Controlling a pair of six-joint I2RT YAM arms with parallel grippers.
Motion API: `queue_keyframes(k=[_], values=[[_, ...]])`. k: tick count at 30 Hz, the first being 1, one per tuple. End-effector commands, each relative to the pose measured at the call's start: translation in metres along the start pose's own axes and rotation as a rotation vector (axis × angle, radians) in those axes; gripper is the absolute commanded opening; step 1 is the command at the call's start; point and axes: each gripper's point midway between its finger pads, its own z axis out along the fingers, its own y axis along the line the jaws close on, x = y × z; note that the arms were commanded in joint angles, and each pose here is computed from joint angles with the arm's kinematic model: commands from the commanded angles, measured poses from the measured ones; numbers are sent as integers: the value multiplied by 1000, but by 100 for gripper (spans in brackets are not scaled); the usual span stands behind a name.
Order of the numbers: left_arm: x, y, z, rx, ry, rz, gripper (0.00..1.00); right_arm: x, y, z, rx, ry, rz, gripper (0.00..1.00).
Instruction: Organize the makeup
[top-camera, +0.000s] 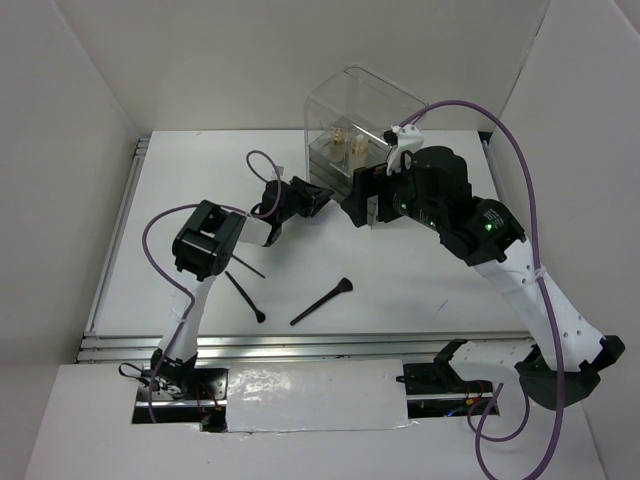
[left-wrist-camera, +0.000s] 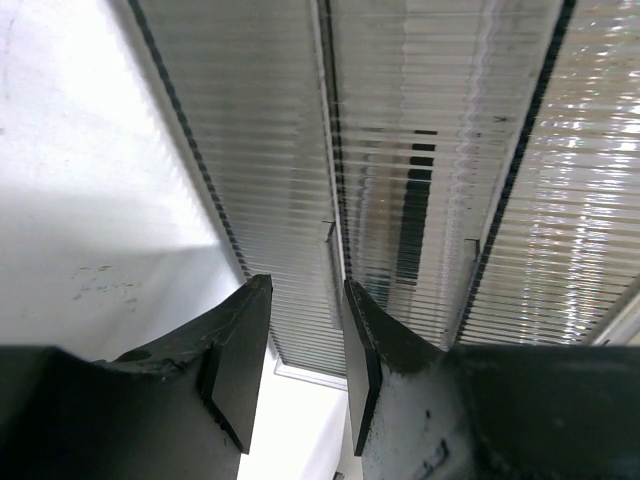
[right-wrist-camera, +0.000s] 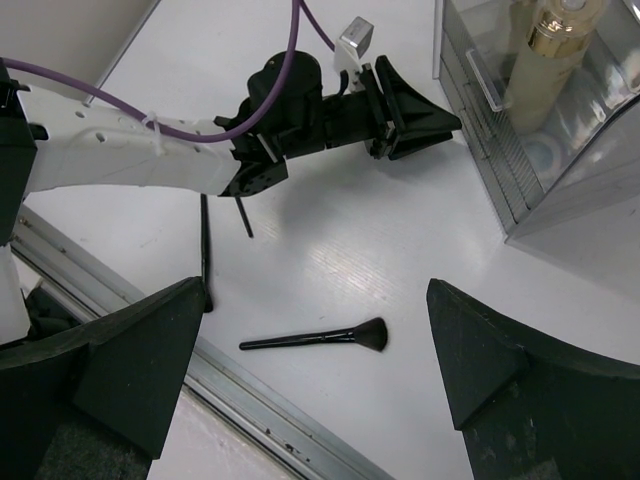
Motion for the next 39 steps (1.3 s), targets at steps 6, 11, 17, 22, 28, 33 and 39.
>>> queue_keyframes(k=[6, 11, 17, 22, 28, 33, 39], values=[[-13, -59, -2, 155, -28, 44, 48, -15, 5, -2, -26, -55, 6, 100], [-15, -56, 6, 149, -28, 50, 47, -15, 5, -5, -30, -57, 7, 100], [-15, -51, 13, 143, -22, 50, 44, -15, 4, -7, -26, -60, 10, 100], [-14, -44, 11, 126, -25, 46, 42, -16, 5, -10, -29, -64, 9, 100], [-14, -38, 11, 103, -25, 50, 42, -15, 5, -10, -32, -63, 11, 100], [-13, -34, 8, 73, -29, 52, 41, -15, 7, -9, -37, -61, 10, 100], [-10, -24, 4, 53, -26, 45, 43, -15, 8, -8, -42, -60, 13, 100]])
